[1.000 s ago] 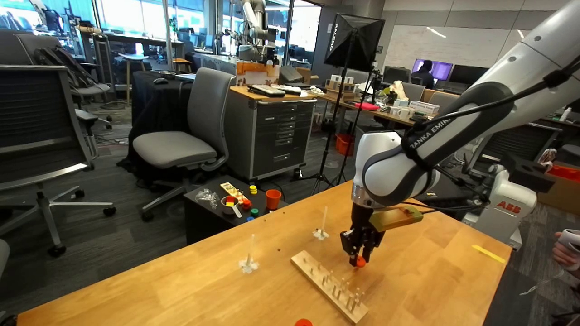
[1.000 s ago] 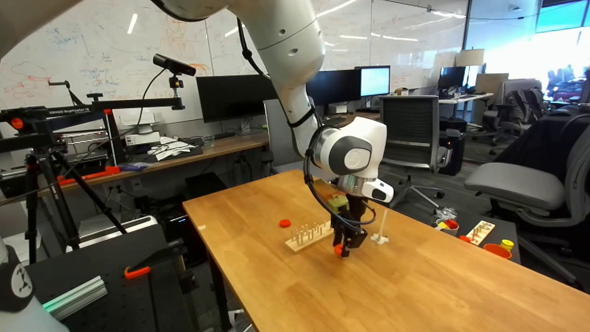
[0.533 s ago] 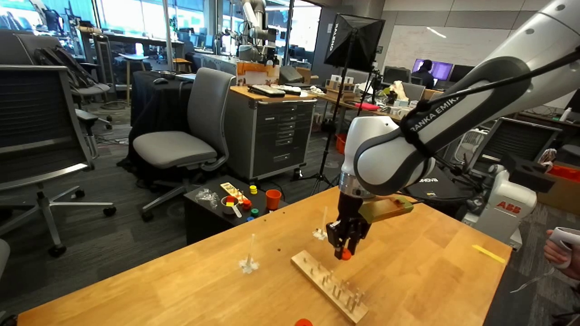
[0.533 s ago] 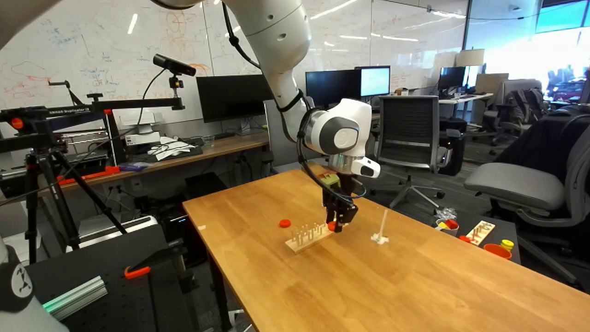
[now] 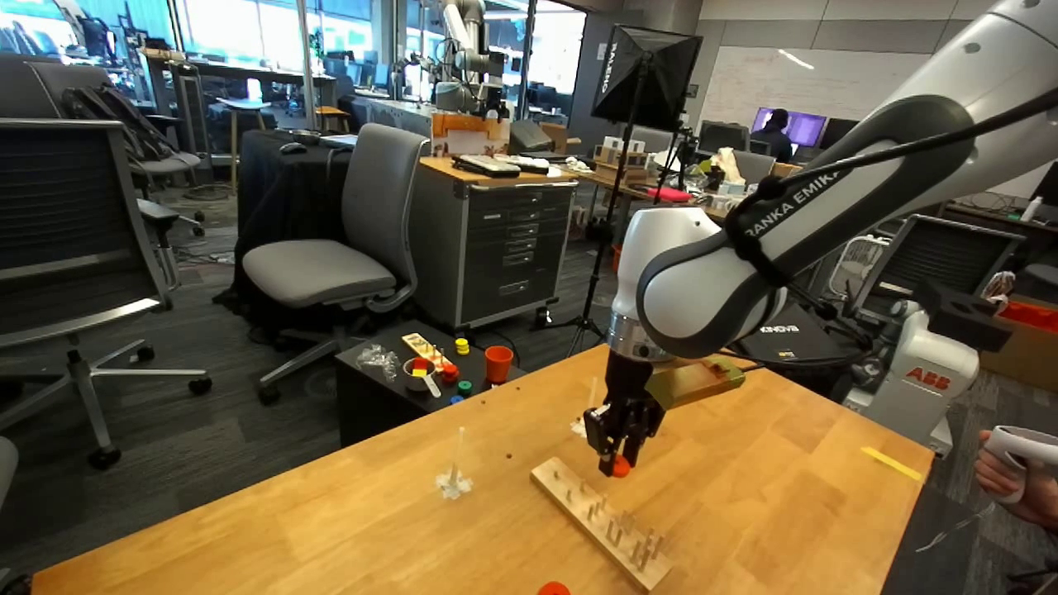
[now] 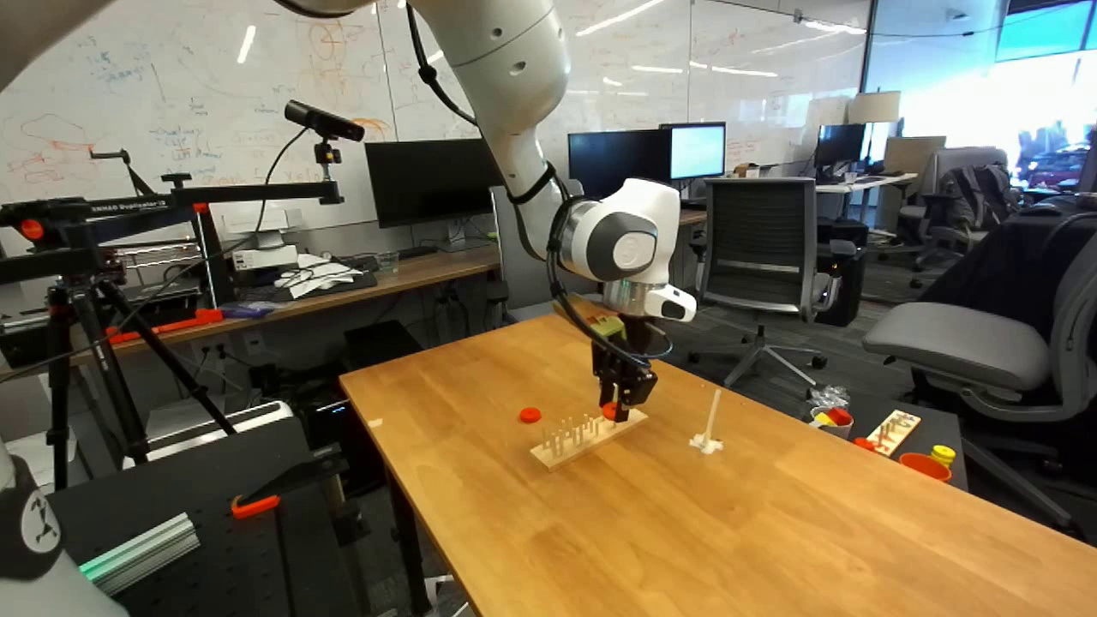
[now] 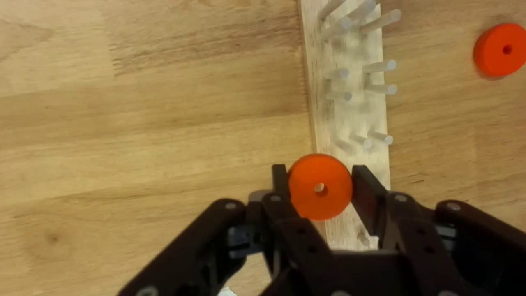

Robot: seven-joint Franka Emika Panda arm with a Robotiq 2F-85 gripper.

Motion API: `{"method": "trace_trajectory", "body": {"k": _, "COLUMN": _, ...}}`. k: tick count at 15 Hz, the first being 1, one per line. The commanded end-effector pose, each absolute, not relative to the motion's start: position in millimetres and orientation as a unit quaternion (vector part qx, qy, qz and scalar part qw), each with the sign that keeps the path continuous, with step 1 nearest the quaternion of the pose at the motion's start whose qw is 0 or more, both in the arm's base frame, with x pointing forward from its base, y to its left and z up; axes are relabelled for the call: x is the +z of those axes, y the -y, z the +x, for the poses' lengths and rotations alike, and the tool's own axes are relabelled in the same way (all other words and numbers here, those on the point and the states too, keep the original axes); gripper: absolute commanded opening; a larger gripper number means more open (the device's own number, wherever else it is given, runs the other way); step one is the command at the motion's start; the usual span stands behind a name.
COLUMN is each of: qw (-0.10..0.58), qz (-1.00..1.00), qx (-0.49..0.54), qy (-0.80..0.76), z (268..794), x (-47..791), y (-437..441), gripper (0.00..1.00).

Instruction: Pick up the orange ring on the right and put it on the wooden stand

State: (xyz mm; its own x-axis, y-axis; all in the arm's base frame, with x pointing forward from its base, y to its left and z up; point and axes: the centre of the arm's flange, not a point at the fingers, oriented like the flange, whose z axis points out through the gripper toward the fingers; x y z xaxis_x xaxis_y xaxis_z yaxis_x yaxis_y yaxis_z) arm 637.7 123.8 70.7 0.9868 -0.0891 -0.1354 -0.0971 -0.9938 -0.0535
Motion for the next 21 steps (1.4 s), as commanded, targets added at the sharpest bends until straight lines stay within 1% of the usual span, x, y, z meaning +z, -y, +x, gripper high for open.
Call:
{"method": "trace_trajectory", "body": {"k": 1, "qw": 0.029, "qz": -0.997, "qx": 0.072, "qy": -0.025, "z": 648, "x": 68, "y": -143, "gripper": 0.18}}
{"method": "trace_trajectory", "body": {"k": 8, "qw": 0.020, "qz": -0.997, "qx": 0.078, "qy": -0.010, "z": 658, "x": 61, "y": -160, "gripper": 0.18}}
{"method": "trace_trajectory", "body": {"k": 16, "qw": 0.005, "qz": -0.997, "qx": 0.081, "qy": -0.019, "z": 677, "x": 74, "y": -145, "gripper": 0.18}}
{"method": "trace_trajectory", "body": {"k": 21, "qw": -0.006, "qz": -0.995, "qx": 0.095, "qy": -0.010, "z": 675, "x": 66, "y": -146, "gripper": 0.18}}
